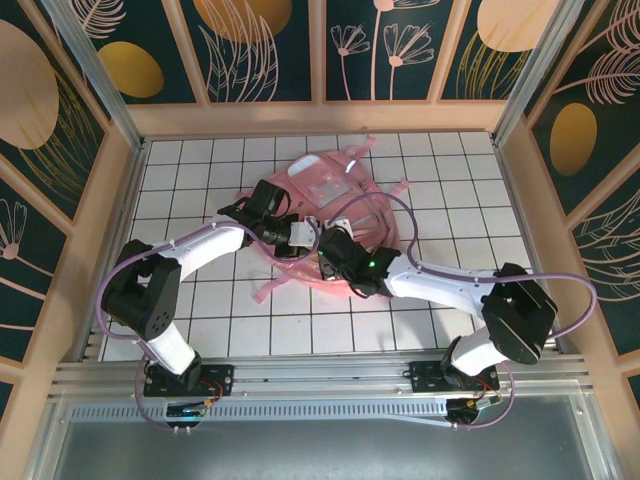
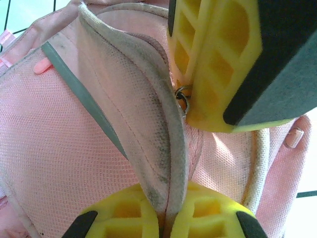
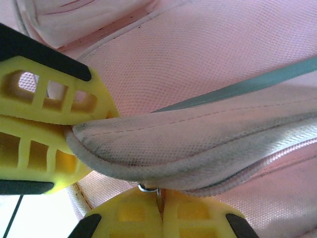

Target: Pack the student bag

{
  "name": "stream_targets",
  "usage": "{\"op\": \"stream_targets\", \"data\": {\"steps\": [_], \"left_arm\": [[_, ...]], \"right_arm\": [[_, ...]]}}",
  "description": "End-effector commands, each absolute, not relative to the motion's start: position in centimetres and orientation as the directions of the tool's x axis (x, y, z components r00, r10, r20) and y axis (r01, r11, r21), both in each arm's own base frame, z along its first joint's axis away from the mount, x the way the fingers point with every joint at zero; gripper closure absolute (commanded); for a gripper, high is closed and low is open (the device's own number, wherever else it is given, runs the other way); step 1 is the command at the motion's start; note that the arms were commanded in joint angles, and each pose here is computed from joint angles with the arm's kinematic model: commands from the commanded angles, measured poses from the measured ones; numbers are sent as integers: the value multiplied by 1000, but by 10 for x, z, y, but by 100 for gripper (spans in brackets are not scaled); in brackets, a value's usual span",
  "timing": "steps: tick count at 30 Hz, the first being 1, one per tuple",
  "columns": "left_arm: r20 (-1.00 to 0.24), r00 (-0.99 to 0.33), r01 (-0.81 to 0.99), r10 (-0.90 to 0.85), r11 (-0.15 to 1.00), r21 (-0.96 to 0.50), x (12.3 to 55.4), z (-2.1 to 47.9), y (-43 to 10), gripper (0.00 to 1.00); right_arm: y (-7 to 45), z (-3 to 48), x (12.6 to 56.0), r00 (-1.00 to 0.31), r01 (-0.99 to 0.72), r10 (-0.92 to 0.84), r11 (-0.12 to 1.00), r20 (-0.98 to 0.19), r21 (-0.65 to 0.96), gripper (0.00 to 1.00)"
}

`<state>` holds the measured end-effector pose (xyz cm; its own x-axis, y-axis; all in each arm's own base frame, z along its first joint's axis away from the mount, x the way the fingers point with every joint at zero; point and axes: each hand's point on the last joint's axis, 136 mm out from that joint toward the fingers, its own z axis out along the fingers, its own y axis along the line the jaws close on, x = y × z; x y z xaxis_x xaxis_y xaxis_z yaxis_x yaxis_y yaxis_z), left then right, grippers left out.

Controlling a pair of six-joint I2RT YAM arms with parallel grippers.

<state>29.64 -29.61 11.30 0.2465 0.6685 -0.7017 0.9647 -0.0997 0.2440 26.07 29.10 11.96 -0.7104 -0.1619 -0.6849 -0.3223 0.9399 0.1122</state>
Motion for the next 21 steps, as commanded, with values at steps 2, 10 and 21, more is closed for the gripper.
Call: {"op": "stream_targets", "data": {"steps": [2,10,21], "left_arm": [[-750,192,981,633,-120,150,272,124,-299,100],[-704,308,951,640,-177,255,272,122,-285,100],[-557,380,922,739,-257,289,278,93,-247,100]], "right_arm": [[271,124,259,-708,-301,-206,953,-676,25,100],[265,134,232,-720,-486,-334,868,-609,99,100],[211,104,249,-797,-455,-346,883,-496,115,100]]}}
